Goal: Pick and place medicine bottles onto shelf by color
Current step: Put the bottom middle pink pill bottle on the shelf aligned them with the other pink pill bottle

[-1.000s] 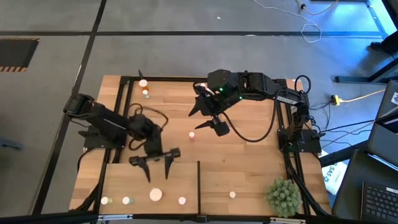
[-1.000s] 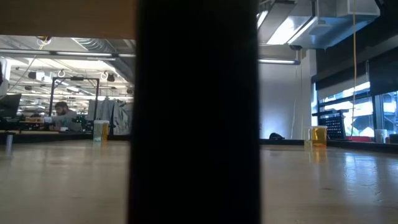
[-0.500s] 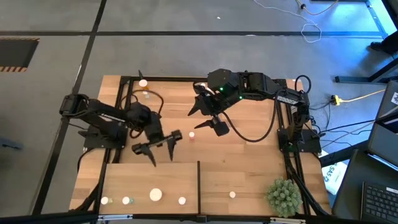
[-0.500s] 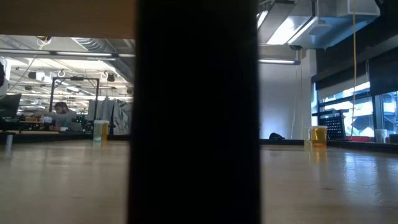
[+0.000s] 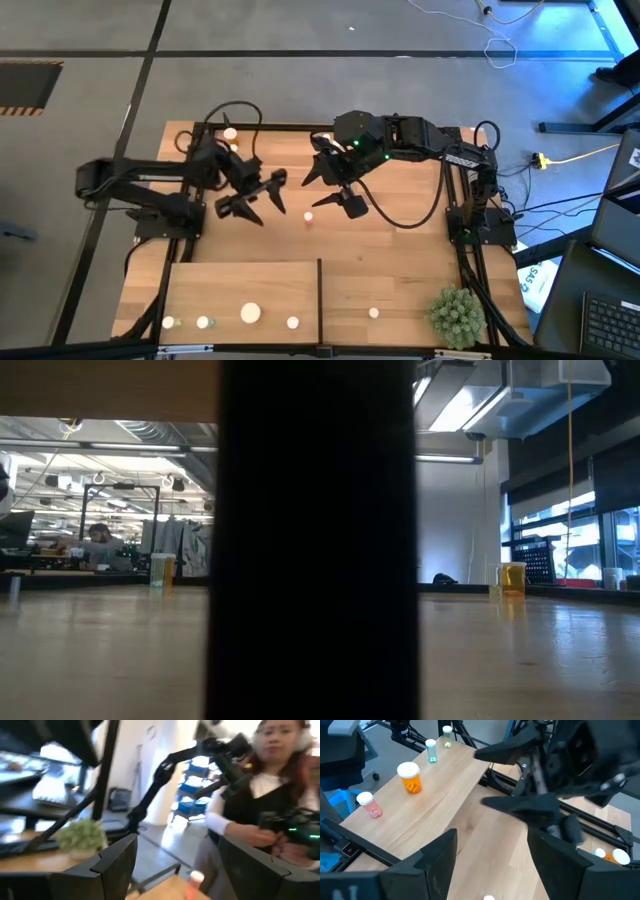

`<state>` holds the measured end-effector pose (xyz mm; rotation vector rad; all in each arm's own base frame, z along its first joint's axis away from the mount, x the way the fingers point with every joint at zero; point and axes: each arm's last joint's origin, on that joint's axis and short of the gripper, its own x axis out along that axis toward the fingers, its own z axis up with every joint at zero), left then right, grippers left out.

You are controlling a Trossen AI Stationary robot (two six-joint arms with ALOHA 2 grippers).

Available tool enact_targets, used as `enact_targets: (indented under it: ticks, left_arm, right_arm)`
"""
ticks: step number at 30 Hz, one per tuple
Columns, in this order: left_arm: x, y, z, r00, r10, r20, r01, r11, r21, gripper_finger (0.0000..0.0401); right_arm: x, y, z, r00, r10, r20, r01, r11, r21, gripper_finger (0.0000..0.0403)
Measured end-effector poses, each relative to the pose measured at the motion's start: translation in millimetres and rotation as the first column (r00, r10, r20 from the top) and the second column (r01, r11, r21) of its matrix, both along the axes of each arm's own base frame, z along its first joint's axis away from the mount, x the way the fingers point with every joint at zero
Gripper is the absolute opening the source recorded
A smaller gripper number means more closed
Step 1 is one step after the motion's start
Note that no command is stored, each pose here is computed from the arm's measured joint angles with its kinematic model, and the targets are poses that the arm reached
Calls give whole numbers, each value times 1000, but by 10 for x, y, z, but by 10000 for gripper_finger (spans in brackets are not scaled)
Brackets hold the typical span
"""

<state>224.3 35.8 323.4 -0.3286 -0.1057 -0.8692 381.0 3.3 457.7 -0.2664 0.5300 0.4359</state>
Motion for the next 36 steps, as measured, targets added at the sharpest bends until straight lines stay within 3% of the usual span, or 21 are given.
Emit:
enact_targets:
  ticks: [4,8,14,18,22,26,28,36]
  left_arm:
    - [-238,71,85,990,130,-56,-130,992,4,273]
    - [-450,102,67,949,274,-155,-276,961,11,273]
    - [-704,82,60,889,393,-235,-400,916,21,273]
    - [-775,97,-52,792,509,-337,-519,852,68,273]
    - [-812,128,-221,631,607,-483,-627,766,142,273]
    - [-838,142,-335,496,623,-605,-685,709,168,273]
    - [-831,149,-373,456,604,-654,-698,699,159,273]
    - [-828,150,-365,436,553,-710,-725,683,87,273]
  right_arm:
    - [1,0,-1,1000,0,-1,0,1000,0,245]
    - [1,0,-2,1000,0,-1,0,1000,0,245]
    - [0,0,-1,1000,0,-1,0,1000,0,245]
    - [1,0,-2,1000,0,-1,0,1000,0,245]
    - [1,0,-2,1000,0,-1,0,1000,0,245]
    - [0,0,-2,1000,0,-1,0,1000,0,245]
    - [0,0,-2,1000,0,-1,0,1000,0,245]
    - [0,0,-2,1000,0,-2,0,1000,0,245]
